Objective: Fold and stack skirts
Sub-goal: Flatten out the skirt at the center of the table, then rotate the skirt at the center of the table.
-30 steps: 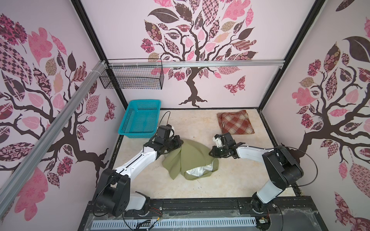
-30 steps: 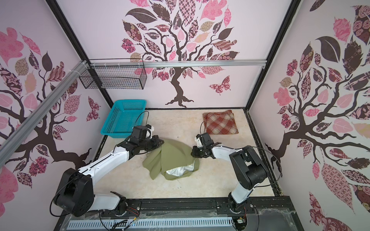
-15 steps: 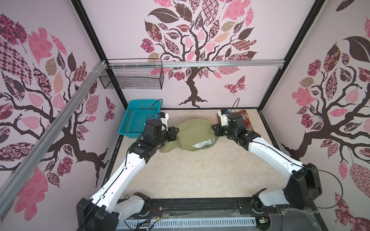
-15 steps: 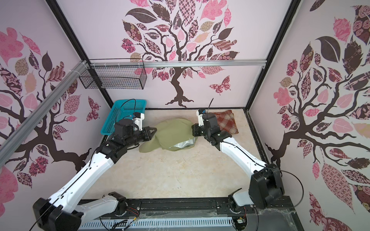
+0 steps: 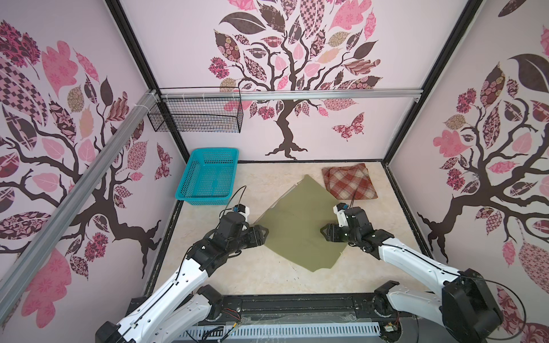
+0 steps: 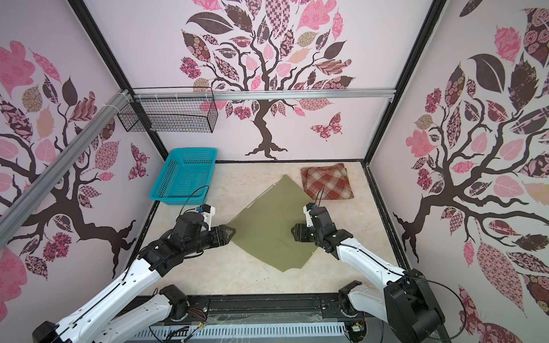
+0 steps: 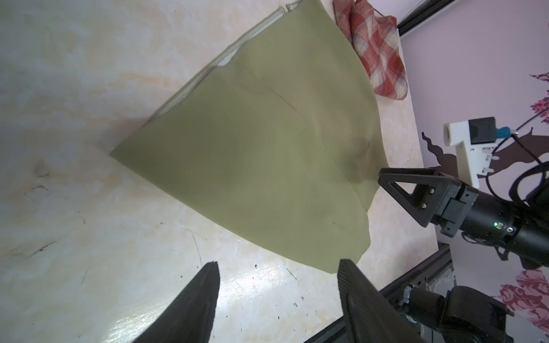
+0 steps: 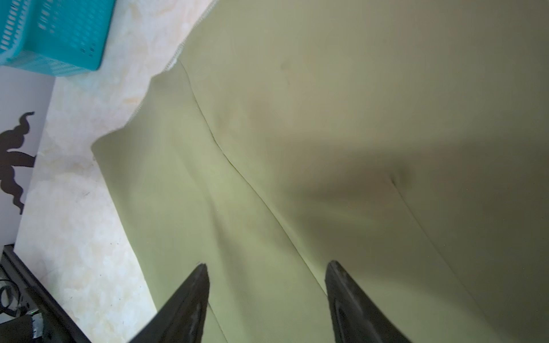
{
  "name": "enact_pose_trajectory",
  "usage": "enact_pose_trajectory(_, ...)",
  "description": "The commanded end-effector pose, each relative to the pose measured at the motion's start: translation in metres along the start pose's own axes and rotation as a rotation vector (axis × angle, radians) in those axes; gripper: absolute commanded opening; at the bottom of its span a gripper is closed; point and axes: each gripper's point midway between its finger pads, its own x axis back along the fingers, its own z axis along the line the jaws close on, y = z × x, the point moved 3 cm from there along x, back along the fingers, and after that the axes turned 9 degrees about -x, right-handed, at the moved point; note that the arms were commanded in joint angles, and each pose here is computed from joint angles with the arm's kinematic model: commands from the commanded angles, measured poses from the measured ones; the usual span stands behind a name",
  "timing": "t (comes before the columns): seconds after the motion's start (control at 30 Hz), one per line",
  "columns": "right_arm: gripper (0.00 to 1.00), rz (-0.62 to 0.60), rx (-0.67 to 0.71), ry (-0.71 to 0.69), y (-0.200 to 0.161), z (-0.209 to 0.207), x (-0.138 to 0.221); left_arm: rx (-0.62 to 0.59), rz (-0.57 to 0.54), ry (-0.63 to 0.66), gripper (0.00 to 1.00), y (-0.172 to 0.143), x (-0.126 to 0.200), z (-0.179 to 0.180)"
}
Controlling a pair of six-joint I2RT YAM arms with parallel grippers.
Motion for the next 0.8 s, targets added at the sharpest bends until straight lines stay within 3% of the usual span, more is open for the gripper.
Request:
enact_pose_trajectory(0.0,0.71,-0.092,0.018,0.057,0.031,0.026,0.011,-0.037,-0.055,0.071,0.67,0.03,-0.014,0.002)
enact_pose_trajectory(0.17,0.74,-0.027,0.005,-0.019,0.036,0.02,-0.008,0.014,0.038,0.097,0.62,0.038,-0.059,0.011)
enact_pose_trajectory(0.37,0.74,0.011,-0.032,-0.099,0.026,-0.005,-0.024,0.124,0.191,0.067,0.52,0.0,-0.102,0.02)
enact_pose_trajectory(0.77,0.7,0.167,-0.097,-0.163,-0.016,-0.04,-0.055,0.216,0.259,0.223,0.51,-0.034,-0.128,0.075)
